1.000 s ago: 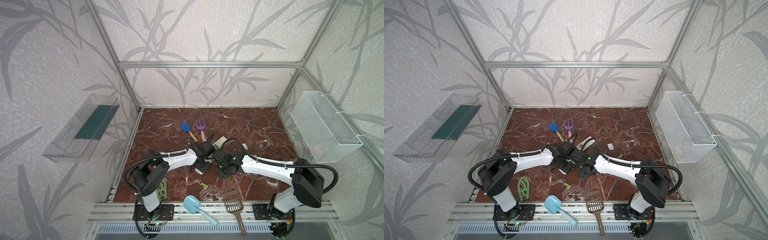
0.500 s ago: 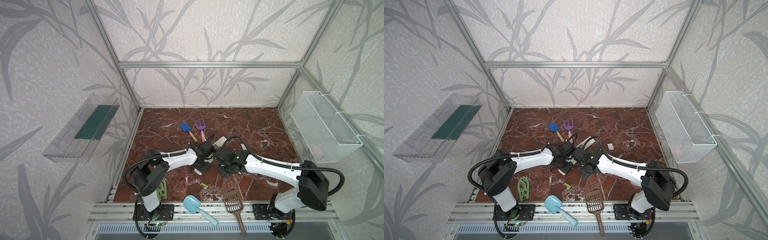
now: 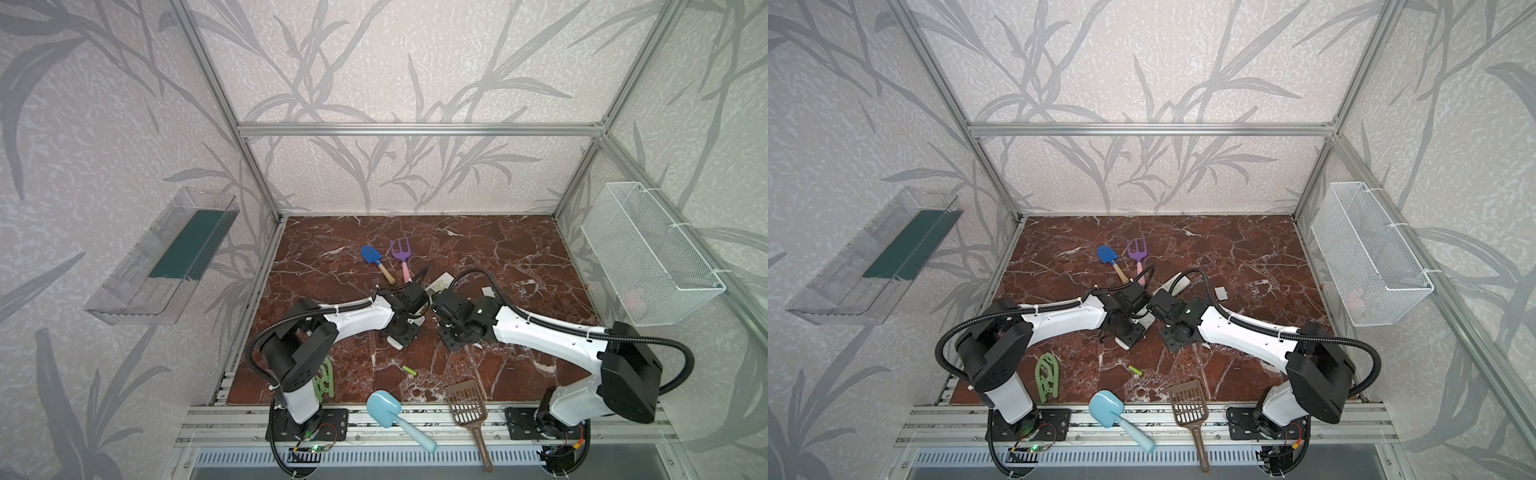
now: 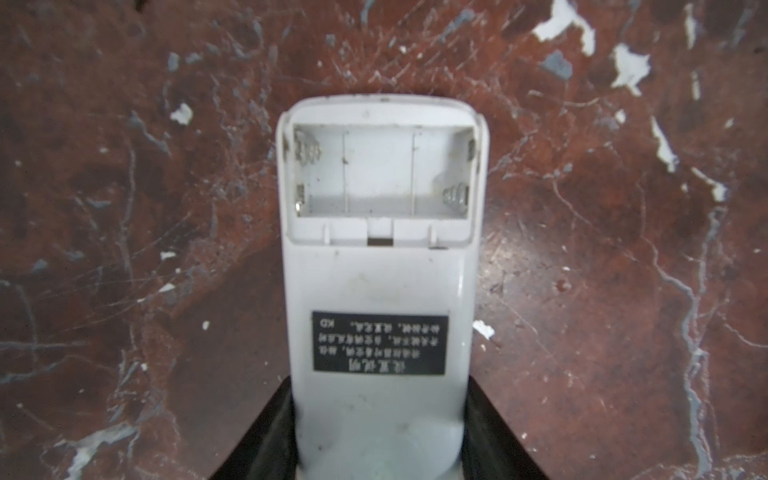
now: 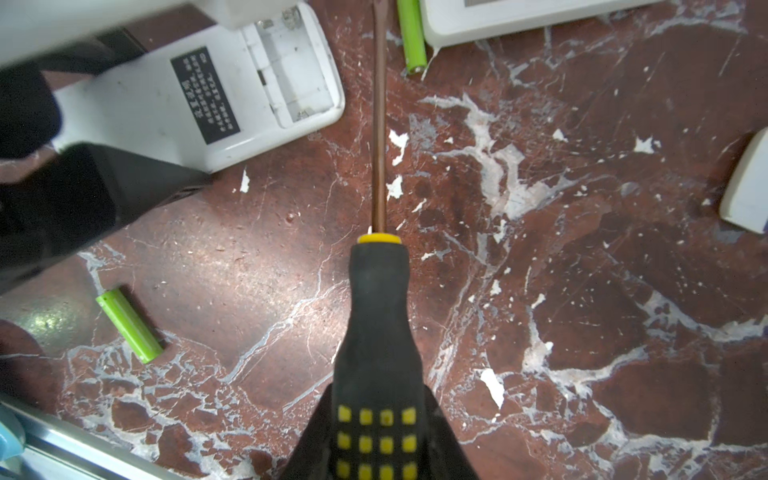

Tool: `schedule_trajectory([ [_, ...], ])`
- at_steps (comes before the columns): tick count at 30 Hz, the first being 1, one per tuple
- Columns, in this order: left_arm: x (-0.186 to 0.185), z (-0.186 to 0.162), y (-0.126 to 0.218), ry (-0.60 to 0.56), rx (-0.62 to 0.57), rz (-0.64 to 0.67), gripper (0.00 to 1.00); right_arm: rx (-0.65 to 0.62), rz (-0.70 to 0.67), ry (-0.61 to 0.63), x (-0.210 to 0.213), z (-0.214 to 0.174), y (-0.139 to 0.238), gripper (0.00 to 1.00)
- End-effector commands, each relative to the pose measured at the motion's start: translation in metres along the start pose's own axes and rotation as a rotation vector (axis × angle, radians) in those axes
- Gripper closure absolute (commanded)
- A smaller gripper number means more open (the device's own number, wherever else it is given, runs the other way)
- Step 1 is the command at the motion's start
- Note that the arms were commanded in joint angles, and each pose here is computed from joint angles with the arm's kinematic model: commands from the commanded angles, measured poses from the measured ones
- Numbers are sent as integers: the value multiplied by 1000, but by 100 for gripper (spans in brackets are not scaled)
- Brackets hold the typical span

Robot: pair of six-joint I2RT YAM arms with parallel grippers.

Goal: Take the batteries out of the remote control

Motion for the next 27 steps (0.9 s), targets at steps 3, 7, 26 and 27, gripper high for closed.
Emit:
schedule_trajectory([
  [3,25,2,-3,59,0,81,52,-30,-1,-47,-16,-9,5,100],
  [7,39,7,-7,102,-3,112,50,-39,-6,-112,-33,-21,2,100],
  [26,95,8,-17,278,45,187,34,-141,-27,-410,-89,-39,-31,100],
  [27,95,9,-17,282,43,187,31,-139,-27,-417,-89,-38,-35,100],
])
Point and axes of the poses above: each gripper's point midway between its finger pads, its own y axis back along the fingers, its own x axis along the line the jaws close on, z = x × y, the point moved 4 cm from there along y, back along the fingers
